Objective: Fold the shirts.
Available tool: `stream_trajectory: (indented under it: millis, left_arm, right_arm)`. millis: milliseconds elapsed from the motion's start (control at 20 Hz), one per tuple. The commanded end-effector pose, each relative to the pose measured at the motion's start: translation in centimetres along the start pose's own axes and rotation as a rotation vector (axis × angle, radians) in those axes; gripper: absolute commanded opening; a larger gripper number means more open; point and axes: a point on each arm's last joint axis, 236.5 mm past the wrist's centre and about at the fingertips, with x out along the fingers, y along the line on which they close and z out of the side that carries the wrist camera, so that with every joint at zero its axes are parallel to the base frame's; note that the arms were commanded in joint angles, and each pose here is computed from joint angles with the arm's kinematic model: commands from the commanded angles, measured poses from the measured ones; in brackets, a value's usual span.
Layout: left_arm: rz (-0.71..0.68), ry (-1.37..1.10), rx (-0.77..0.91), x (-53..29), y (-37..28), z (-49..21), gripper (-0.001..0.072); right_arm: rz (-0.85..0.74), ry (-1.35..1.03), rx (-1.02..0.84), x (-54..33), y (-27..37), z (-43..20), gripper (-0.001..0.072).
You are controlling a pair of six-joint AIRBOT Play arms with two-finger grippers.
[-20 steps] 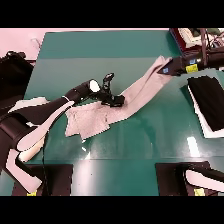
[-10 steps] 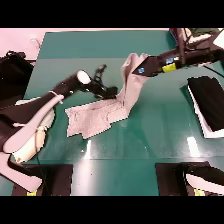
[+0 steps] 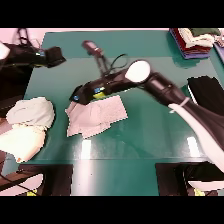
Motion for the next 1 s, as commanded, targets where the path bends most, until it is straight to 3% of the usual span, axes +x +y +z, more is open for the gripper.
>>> stream_trajectory:
  millis: [0, 250, 350, 400, 600, 800, 900, 950]
  left_arm:
    - [0.036, -0.035, 0.025, -3.0, 0.8, 0.8, 0.0025]
    - [0.034, -0.011, 0.052, -2.8, 0.7, 0.3, 0.0024]
    - [0.021, 0.0, 0.069, -2.5, 0.1, -0.1, 0.0025]
    - [0.014, 0.002, 0.087, -2.3, -0.3, -0.2, 0.0025]
    - [-0.019, 0.016, 0.135, -1.9, -2.1, -1.0, 0.0024]
    - [-0.019, 0.018, 0.141, -1.9, -2.2, -1.0, 0.0025]
    - [-0.02, 0.018, 0.14, -1.9, -2.2, -1.0, 0.0025]
    - [-0.02, 0.018, 0.14, -1.9, -2.2, -1.0, 0.0025]
  right_arm:
    - [-0.037, 0.081, -0.058, 2.5, -1.4, -2.0, 0.0351]
    - [-0.313, 0.168, 0.183, -7.0, -16.0, -7.0, 0.0353]
    - [-0.403, 0.173, 0.352, -11.2, -22.1, -10.4, 0.0582]
    - [-0.431, 0.179, 0.439, -12.8, -24.5, -12.2, 0.0593]
    - [-0.351, 0.152, 0.719, -12.9, -28.7, -15.6, 0.0589]
    - [-0.234, 0.189, 0.781, -7.6, -28.5, -15.7, 0.0587]
    - [-0.177, 0.222, 0.768, -4.4, -27.4, -15.2, 0.0503]
    - [-0.145, 0.247, 0.76, -2.8, -26.5, -15.1, 0.05]
